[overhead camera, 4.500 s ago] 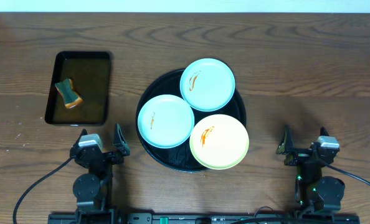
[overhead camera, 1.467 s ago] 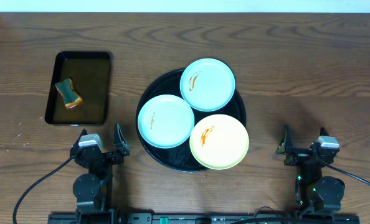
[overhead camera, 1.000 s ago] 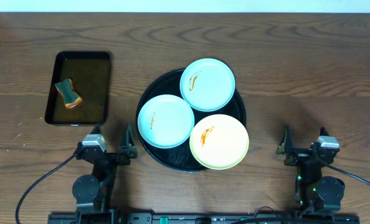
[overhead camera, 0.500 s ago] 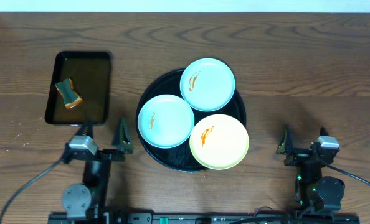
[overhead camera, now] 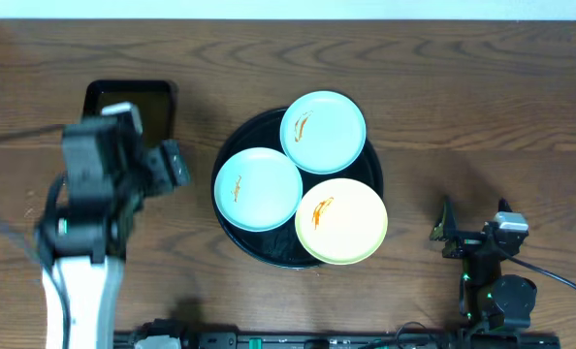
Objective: Clean dirty plates on tray and stack at the side
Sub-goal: 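Reach the left gripper down to the sponge in the water tray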
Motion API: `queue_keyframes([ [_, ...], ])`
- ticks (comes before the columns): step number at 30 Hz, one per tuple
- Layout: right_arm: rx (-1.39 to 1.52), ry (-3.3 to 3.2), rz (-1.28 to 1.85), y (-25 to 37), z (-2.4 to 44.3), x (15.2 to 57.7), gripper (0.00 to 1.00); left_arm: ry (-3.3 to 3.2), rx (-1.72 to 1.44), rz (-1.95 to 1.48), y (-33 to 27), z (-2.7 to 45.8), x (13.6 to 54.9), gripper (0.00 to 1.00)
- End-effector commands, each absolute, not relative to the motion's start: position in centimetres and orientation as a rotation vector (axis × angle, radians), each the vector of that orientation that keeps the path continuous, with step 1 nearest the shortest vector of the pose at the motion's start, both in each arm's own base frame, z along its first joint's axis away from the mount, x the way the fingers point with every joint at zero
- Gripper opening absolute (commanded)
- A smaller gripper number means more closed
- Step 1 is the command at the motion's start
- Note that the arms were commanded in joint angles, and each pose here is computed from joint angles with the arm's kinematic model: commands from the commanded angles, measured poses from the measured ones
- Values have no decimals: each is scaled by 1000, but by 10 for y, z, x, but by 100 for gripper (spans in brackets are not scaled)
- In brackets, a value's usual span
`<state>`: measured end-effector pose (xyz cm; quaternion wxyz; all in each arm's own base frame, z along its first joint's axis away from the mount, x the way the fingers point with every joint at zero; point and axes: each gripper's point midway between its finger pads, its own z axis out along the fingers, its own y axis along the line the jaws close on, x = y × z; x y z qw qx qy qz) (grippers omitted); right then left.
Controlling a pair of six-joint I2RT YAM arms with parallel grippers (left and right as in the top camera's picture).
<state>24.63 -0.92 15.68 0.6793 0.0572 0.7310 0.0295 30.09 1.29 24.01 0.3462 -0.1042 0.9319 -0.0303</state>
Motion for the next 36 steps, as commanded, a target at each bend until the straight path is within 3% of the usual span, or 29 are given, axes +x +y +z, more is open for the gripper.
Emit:
queue_keyframes([
  [1, 121, 1643, 53, -10, 156, 246, 99, 2491, -257, -74, 15, 236, 320, 92],
  [12, 121, 1643, 53, -10, 156, 246, 99, 2721, -476, -287, 42, 206, 340, 92],
  [36, 121, 1643, 53, -10, 156, 246, 99, 2737, -481, -291, 42, 199, 344, 92],
])
